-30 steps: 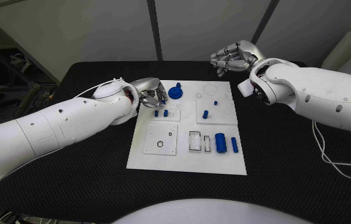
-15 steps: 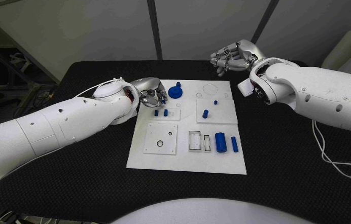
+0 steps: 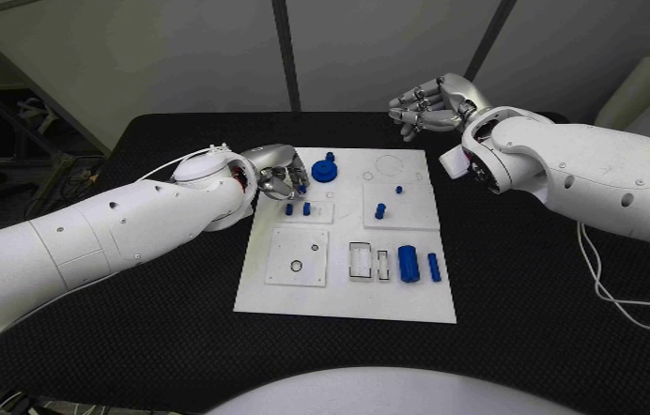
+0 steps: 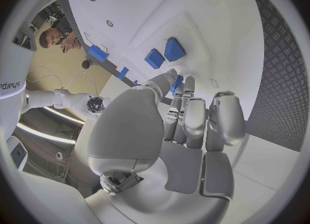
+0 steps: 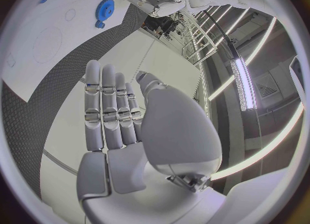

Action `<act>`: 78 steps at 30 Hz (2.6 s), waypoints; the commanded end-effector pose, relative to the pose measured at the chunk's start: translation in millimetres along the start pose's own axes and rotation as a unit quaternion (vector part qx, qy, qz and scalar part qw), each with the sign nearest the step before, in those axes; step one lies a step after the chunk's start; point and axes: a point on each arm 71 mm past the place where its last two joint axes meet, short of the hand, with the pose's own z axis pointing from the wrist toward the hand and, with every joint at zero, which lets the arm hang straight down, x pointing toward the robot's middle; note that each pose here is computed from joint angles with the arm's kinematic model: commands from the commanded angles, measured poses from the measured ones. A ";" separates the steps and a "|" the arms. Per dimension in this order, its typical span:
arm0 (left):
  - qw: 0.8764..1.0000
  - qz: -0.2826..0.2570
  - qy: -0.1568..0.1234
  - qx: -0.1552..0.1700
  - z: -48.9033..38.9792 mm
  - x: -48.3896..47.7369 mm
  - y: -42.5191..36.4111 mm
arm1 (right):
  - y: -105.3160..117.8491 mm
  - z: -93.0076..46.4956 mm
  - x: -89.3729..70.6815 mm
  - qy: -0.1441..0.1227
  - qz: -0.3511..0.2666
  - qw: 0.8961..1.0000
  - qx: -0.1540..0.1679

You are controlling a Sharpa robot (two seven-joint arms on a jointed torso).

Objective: Assemble the parts on the task board

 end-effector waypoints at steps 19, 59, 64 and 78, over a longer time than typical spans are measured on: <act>1.000 0.001 -0.015 -0.019 -10.8 -7.0 14.5 | -5.0 -4.8 -6.2 0.022 -0.080 0.996 0.009; 0.837 -0.505 -0.205 0.047 -75.1 -33.5 20.5 | -36.9 -49.4 61.3 0.125 -0.444 0.887 -0.023; 0.836 -0.509 -0.201 0.050 -74.9 -32.9 17.9 | -35.6 -47.7 65.9 0.123 -0.447 0.886 -0.024; 0.832 -0.517 -0.197 0.046 -74.3 -31.9 17.5 | -36.9 -44.4 72.5 0.136 -0.460 0.877 -0.010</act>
